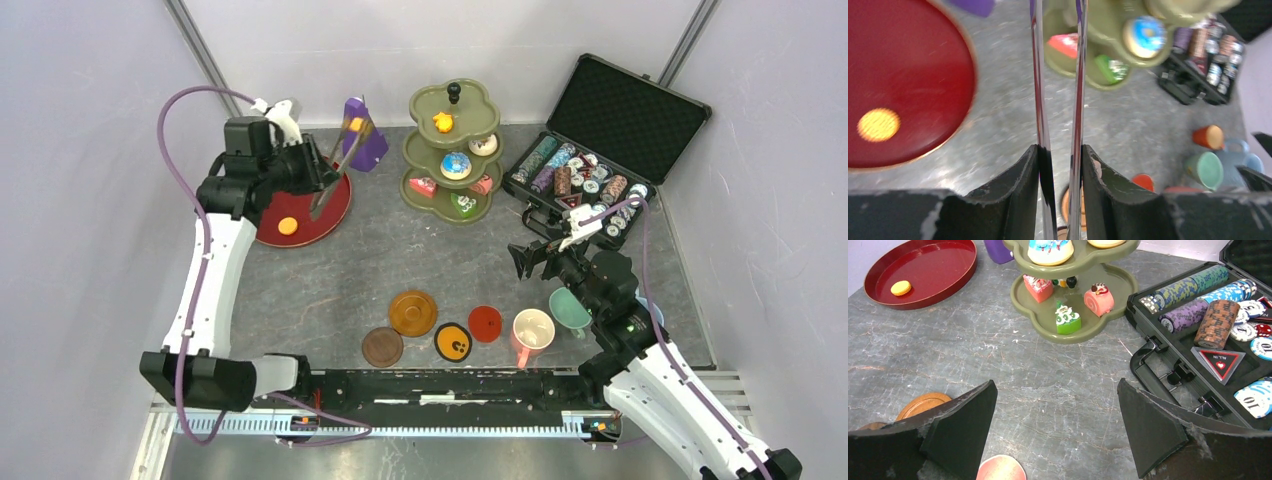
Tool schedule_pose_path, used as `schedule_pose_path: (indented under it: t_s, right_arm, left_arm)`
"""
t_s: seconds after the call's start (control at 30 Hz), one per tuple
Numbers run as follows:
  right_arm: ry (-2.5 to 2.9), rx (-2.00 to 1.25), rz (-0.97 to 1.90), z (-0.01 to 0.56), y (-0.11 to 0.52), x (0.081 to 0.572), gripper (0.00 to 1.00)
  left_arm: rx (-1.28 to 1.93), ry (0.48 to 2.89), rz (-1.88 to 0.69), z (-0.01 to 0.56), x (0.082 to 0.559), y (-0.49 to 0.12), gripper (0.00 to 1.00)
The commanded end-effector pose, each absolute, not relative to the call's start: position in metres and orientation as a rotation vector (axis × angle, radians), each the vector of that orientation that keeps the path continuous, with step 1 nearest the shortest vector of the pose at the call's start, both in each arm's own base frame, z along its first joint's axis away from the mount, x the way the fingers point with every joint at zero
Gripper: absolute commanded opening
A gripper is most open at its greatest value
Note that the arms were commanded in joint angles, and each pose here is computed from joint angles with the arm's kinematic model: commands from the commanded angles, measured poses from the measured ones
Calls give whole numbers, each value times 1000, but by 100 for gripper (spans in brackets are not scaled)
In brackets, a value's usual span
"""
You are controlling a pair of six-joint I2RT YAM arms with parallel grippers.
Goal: Serve the afternoon tea
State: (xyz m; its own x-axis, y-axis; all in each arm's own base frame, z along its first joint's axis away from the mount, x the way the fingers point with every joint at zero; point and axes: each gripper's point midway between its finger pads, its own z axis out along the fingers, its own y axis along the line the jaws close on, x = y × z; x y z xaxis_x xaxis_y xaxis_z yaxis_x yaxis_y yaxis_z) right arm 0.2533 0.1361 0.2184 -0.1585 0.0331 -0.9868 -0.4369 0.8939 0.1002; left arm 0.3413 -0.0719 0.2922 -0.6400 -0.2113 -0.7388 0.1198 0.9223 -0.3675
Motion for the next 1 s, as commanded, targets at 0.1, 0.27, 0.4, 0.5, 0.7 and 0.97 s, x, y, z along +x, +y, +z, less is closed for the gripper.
schedule_pose_path:
  t_s: [0.1,0.27,0.4,0.5,0.7,0.97]
  right_arm:
    - [1622,-292,410,249,132,256,98]
    - [1619,-289,411,250,132,256,98]
    - [1620,-281,401,252,130,256,98]
    - [1623,-276,390,251,127,255,98]
    - [1631,-266,371,249,124,256,98]
    - [1637,-264,368,245,123,255,98]
  left_arm:
    - [161,1862,-717,400,333,-153,33]
    - [181,1862,-755,399,353,-176,32]
    - [188,1867,-769,391,375,-186,32]
    - [201,1874,-800,385,387,-195,32]
    - [211,1894,-818,370,406,-207,32]
    - [215,1928,-800,350,422,-211,44]
